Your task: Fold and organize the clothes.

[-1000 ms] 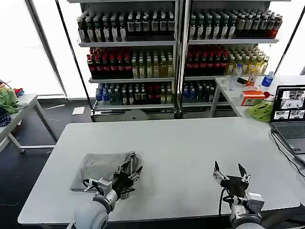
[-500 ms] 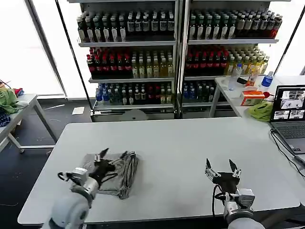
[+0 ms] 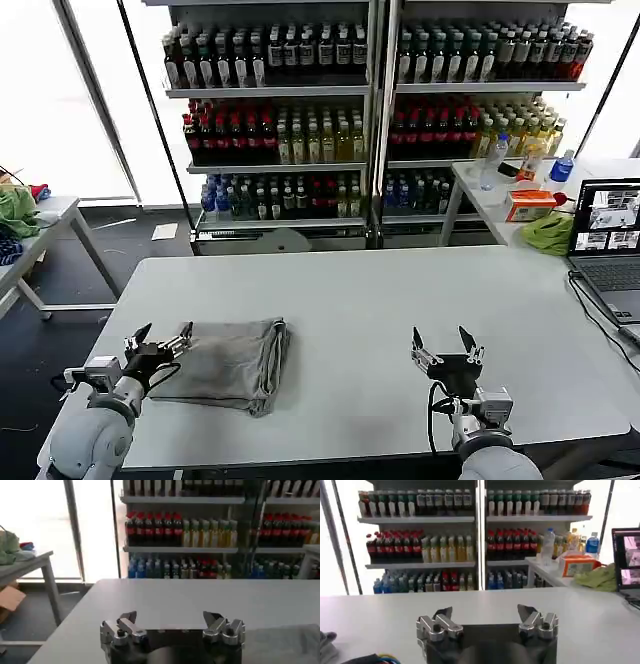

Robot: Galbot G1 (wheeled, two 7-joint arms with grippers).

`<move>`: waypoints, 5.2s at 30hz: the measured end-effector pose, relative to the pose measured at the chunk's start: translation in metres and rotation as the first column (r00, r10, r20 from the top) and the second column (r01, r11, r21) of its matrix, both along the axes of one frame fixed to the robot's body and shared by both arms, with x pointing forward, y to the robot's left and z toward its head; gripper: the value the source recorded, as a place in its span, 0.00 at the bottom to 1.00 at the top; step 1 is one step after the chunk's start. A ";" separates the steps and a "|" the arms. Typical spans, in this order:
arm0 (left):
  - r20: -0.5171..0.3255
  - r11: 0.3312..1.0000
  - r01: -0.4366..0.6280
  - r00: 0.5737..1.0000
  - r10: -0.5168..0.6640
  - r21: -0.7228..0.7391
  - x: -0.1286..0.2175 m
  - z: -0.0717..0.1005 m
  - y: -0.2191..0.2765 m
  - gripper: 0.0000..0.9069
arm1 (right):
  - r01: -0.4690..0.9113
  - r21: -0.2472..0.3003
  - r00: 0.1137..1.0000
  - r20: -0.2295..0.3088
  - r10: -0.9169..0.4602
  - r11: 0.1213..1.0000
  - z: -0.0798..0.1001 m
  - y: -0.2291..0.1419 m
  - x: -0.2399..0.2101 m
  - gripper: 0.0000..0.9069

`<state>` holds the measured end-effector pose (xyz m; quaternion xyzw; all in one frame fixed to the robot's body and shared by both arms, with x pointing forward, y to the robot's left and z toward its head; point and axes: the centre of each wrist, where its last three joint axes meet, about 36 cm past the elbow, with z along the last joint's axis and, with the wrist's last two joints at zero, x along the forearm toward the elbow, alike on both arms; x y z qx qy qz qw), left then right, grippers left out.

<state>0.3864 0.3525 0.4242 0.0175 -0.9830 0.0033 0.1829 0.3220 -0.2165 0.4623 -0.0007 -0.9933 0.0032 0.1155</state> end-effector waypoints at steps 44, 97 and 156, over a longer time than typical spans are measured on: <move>-0.140 0.997 0.046 0.989 -0.054 -0.062 -0.007 -0.059 0.002 0.00 | 0.010 0.000 1.000 -0.017 -0.010 1.000 -0.008 0.002 -0.008 1.00; 0.055 0.987 0.107 0.992 -0.114 0.123 -0.001 0.052 0.002 0.00 | 0.077 -0.001 0.997 -0.014 -0.077 0.997 -0.008 -0.009 -0.002 1.00; 0.124 0.947 0.280 0.957 -0.263 -0.159 0.053 0.016 -0.179 1.00 | 0.044 0.293 0.982 -0.187 0.012 0.955 -0.013 0.013 0.063 1.00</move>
